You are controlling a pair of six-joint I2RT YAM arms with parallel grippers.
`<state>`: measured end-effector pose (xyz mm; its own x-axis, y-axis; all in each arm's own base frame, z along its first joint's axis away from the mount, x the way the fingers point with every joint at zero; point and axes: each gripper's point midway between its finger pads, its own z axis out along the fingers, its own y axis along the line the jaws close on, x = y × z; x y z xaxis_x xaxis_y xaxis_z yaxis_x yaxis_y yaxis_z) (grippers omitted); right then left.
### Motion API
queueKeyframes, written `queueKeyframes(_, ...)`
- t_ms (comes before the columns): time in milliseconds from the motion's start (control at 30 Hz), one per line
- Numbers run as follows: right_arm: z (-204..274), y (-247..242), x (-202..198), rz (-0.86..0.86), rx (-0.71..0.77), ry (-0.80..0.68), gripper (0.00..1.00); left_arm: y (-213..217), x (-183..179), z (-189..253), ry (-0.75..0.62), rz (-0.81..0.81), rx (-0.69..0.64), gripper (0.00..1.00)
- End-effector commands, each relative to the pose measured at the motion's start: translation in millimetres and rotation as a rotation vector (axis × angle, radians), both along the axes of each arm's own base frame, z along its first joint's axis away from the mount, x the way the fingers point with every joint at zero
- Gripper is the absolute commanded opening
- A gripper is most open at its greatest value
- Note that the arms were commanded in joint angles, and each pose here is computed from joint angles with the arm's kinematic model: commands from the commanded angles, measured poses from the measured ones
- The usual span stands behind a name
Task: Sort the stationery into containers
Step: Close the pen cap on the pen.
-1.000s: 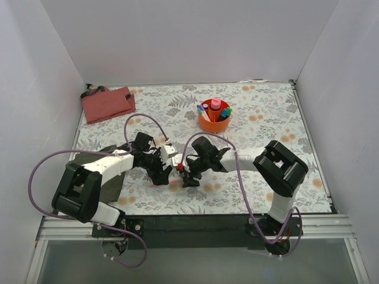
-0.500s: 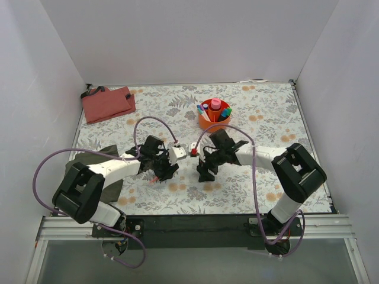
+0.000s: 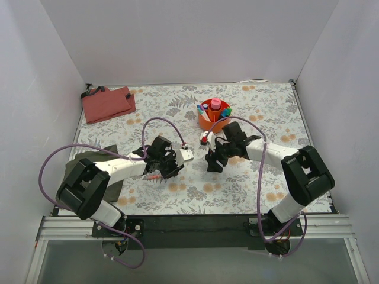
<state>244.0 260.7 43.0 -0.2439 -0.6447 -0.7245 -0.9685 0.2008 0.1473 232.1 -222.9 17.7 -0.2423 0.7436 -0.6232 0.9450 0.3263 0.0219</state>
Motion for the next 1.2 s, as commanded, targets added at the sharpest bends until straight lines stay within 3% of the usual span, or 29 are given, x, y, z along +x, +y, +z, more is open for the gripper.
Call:
queueKeyframes(0,29.9,-19.1,13.0,-0.043,0.005,-0.053,0.7,53.7,-47.8,-48.2,0.179,0.021,0.251,0.22)
queueKeyframes(533,41.5,-38.8,21.2,-0.064,-0.038,-0.09,0.7,83.9,-70.5,-57.6,0.181,0.025,0.319,0.26)
queueKeyframes(733,44.2,-35.8,29.8,-0.061,-0.044,-0.099,0.69,85.0,-71.4,-66.2,0.22,0.019,0.352,0.15)
queueKeyframes(833,45.0,-39.5,32.4,-0.061,-0.07,-0.105,0.67,88.5,-73.0,-67.5,0.235,0.009,0.378,0.0)
queueKeyframes(900,56.2,-46.5,43.8,-0.082,-0.094,-0.144,0.65,88.6,-73.9,-65.3,0.245,-0.004,0.385,0.0)
queueKeyframes(1033,101.0,-78.0,73.1,-0.246,-0.133,-0.206,0.63,63.4,-53.3,-26.7,0.233,-0.018,0.32,0.0)
queueKeyframes(1067,109.0,-95.9,82.8,-0.328,-0.146,-0.208,0.61,39.8,-24.9,12.8,0.161,-0.008,0.246,0.0)
queueKeyframes(1133,130.9,-121.8,99.2,-0.482,-0.159,-0.24,0.58,14.4,-3.9,56.6,0.122,-0.025,0.159,0.0)
queueKeyframes(1167,136.2,-142.1,107.9,-0.562,-0.171,-0.251,0.59,-10.7,25.0,104.0,0.031,-0.035,0.069,0.0)
